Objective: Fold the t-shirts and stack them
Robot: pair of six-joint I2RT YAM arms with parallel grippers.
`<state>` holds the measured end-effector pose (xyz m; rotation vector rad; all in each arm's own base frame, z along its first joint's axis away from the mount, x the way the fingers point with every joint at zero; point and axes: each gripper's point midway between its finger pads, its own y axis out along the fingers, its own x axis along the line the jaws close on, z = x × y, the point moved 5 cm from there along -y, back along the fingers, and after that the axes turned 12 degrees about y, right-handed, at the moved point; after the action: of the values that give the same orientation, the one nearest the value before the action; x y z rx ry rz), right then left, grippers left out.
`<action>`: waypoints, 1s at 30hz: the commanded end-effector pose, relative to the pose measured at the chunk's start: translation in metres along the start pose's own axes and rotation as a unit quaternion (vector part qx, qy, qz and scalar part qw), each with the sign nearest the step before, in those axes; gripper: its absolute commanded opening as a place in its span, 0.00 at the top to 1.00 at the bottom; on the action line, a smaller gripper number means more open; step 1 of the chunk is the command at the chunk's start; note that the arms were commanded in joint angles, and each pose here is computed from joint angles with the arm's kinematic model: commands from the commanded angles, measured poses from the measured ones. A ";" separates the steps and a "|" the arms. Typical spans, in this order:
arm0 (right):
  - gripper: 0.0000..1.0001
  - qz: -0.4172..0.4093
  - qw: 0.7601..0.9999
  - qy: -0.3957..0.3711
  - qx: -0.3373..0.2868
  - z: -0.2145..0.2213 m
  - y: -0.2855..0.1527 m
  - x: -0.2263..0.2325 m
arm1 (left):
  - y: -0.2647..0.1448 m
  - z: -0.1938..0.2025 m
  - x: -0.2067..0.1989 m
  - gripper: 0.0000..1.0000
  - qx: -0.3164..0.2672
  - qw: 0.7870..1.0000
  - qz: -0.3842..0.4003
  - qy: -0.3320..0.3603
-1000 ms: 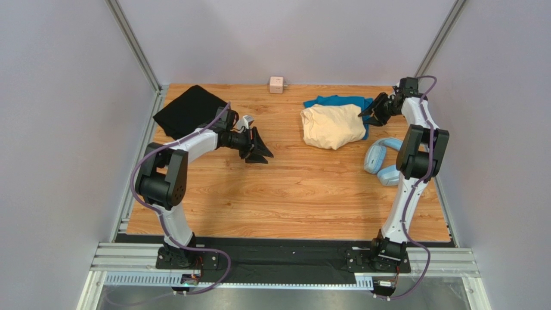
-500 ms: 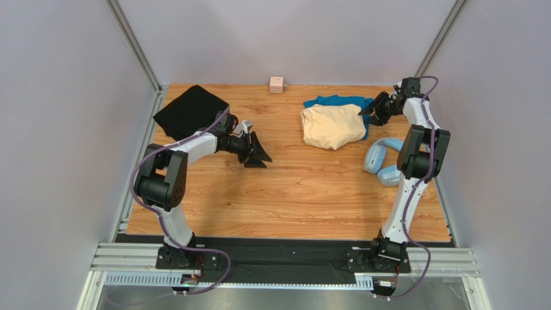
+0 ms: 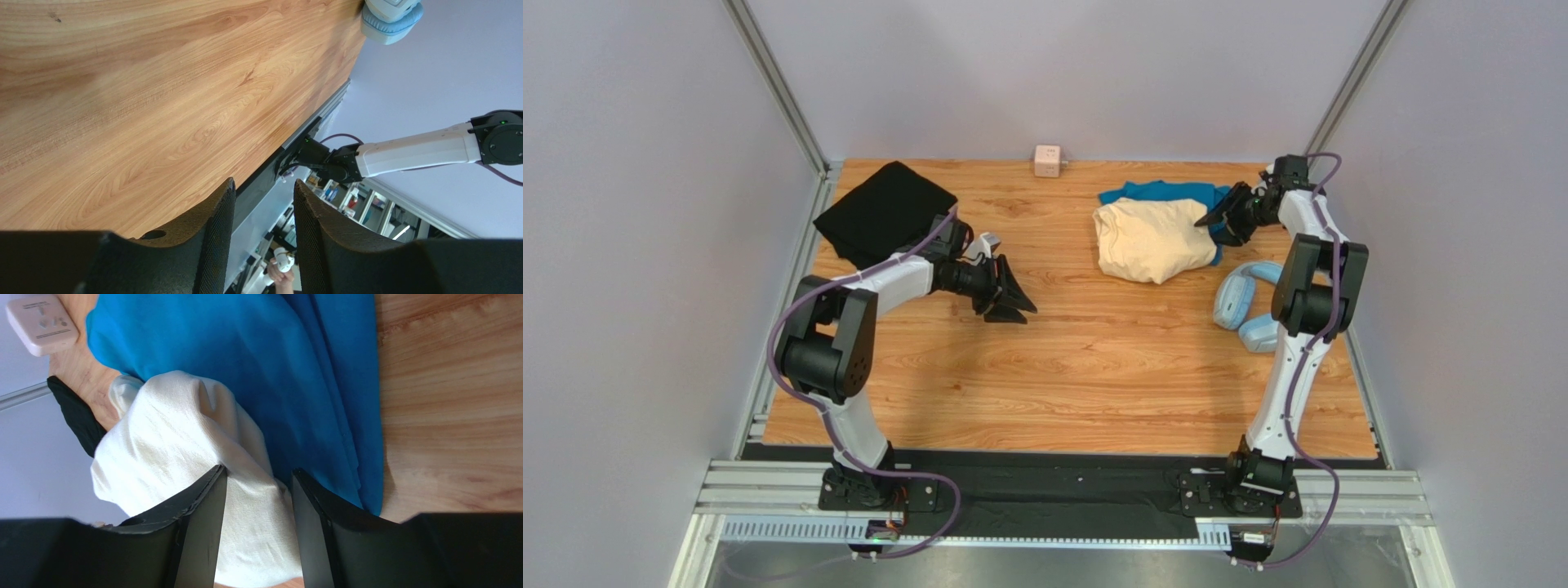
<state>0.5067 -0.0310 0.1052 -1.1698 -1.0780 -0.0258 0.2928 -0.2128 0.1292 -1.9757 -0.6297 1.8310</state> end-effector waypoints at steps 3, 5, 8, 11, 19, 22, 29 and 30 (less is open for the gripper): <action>0.51 0.006 1.000 -0.011 -0.001 0.000 0.018 -0.008 | -0.011 0.002 -0.011 0.54 -0.017 0.999 0.001 0.027; 0.50 0.000 1.000 -0.014 -0.005 -0.003 0.019 -0.006 | -0.012 0.003 -0.012 0.54 -0.017 0.999 0.000 0.027; 0.50 -0.018 0.999 -0.004 0.027 0.000 0.030 -0.005 | -0.012 0.005 -0.009 0.55 -0.016 1.000 -0.004 0.025; 0.50 -0.028 0.998 0.003 0.058 0.007 0.041 -0.007 | -0.011 0.006 -0.008 0.55 -0.013 1.000 -0.004 0.021; 0.49 -0.117 0.980 0.028 0.157 0.042 0.052 -0.002 | -0.009 0.005 -0.006 0.55 -0.011 1.000 -0.008 0.019; 0.49 -0.132 0.977 0.026 0.165 0.051 0.045 0.001 | -0.009 0.005 -0.004 0.56 -0.011 1.000 -0.009 0.018; 0.44 -0.176 0.969 0.022 0.170 0.056 0.028 0.020 | -0.006 0.004 -0.002 0.56 -0.010 1.000 -0.011 0.013; 0.44 -0.180 0.968 0.027 0.175 0.057 0.026 0.022 | -0.005 0.004 -0.001 0.56 -0.009 1.000 -0.011 0.011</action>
<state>0.4910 0.0247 0.0701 -0.6873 -1.1080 -0.1127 0.2883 -0.2096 0.1315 -1.9717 -0.6629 1.8131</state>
